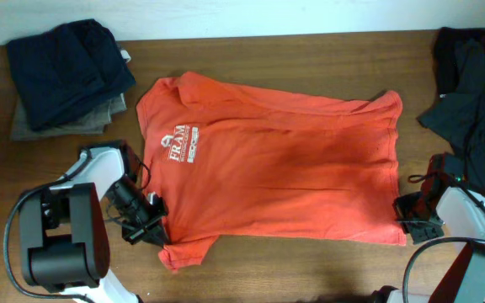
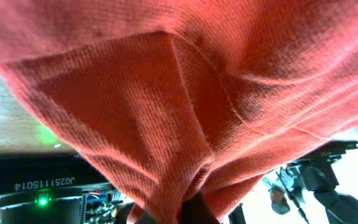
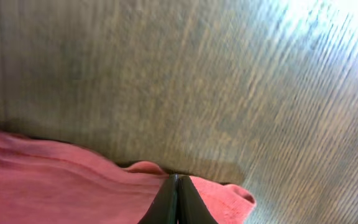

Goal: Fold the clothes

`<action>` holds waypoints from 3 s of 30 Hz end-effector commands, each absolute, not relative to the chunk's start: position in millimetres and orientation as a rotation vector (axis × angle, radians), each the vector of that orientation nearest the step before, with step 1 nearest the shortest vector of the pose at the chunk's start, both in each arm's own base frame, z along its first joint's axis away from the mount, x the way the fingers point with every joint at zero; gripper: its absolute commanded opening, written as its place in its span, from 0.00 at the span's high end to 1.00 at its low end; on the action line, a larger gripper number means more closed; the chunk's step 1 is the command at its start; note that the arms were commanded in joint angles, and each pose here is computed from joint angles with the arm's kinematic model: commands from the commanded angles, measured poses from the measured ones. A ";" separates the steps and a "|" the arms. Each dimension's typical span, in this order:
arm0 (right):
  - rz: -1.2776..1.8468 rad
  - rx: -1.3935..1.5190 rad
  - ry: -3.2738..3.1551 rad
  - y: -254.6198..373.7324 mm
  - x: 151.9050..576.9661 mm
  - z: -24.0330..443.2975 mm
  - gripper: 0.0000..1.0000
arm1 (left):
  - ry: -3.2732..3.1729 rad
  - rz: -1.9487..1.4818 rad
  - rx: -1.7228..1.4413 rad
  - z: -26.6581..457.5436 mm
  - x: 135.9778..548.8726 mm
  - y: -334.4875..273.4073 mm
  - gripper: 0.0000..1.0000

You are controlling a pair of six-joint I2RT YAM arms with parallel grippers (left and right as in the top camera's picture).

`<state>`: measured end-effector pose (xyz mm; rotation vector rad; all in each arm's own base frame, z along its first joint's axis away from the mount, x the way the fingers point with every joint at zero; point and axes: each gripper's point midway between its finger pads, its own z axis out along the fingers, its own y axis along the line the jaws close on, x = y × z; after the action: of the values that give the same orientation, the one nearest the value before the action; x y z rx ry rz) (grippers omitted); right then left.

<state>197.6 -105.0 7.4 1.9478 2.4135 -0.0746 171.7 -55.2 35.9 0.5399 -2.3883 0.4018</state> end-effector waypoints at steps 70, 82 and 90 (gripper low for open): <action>0.551 0.892 2.519 -50.2 351.0 130.1 0.12 | -3.625 0.895 0.350 86.9 480.7 -59.6 0.28; 0.557 0.857 2.530 -42.1 352.9 130.5 0.12 | -3.583 0.876 0.349 41.7 488.5 -64.7 0.30; 0.558 0.860 2.534 -41.9 352.0 130.0 0.12 | -3.676 0.830 0.355 42.5 505.8 -59.6 0.39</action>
<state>347.7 -45.3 122.9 0.8918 2.5433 0.5424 500.9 -62.0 50.9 0.3258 -3.6626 0.8951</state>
